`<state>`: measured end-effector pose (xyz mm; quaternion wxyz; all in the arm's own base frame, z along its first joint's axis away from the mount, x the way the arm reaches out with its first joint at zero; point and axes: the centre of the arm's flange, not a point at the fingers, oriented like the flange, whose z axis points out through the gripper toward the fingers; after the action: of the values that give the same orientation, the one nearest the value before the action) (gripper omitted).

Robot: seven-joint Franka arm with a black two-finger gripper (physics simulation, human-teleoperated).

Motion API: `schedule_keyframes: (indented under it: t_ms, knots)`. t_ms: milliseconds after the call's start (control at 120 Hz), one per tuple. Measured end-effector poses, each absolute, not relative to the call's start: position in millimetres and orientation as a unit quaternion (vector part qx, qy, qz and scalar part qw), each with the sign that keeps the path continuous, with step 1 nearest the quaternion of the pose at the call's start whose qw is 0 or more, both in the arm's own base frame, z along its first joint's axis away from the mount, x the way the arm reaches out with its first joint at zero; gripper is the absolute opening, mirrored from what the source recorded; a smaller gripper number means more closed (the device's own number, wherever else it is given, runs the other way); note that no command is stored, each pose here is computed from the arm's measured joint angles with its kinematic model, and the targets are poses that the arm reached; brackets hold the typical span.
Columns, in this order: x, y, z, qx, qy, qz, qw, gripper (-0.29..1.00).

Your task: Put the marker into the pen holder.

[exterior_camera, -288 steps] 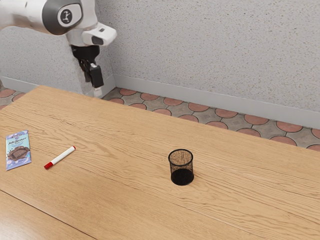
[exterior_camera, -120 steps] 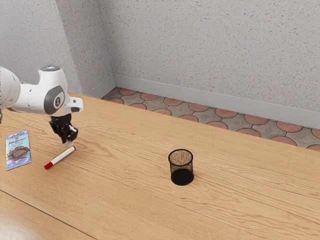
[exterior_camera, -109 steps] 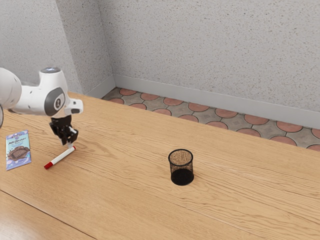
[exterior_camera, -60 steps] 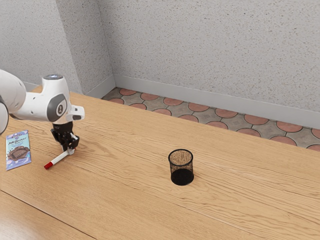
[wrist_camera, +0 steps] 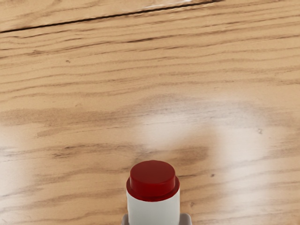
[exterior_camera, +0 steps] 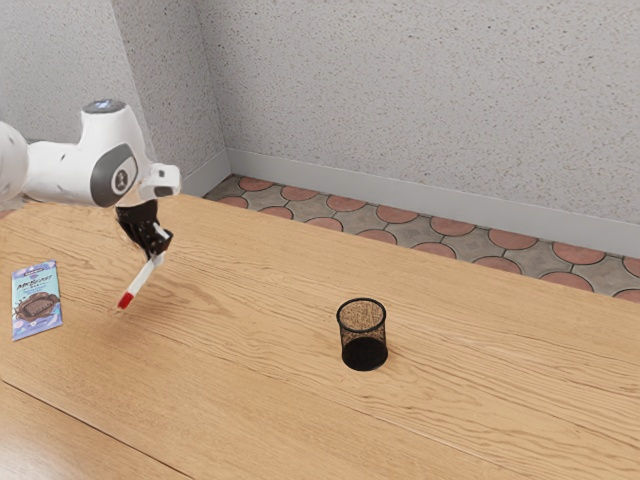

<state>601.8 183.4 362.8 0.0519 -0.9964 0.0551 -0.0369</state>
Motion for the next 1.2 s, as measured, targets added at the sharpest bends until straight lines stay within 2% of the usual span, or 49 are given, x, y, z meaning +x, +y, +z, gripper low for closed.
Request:
schedule_keyframes:
  t_ms: [92,308,533,800,1050,1200]
  knots:
    - [613.2,115.2,403.6,-0.992,0.094,-0.076,0.037,-0.08]
    - [634.1,-50.3,462.4,-0.971,0.193,-0.139,0.003,-0.08]
    - [634.2,-139.5,483.6,-0.956,0.242,-0.164,-0.013,-0.06]
    - [642.9,-209.5,459.5,-0.949,0.274,-0.155,-0.026,-0.05]
    - [643.9,-226.7,424.3,-0.953,0.272,-0.130,-0.035,-0.03]
    - [645.8,-226.3,384.0,-0.958,0.268,-0.100,-0.034,-0.03]
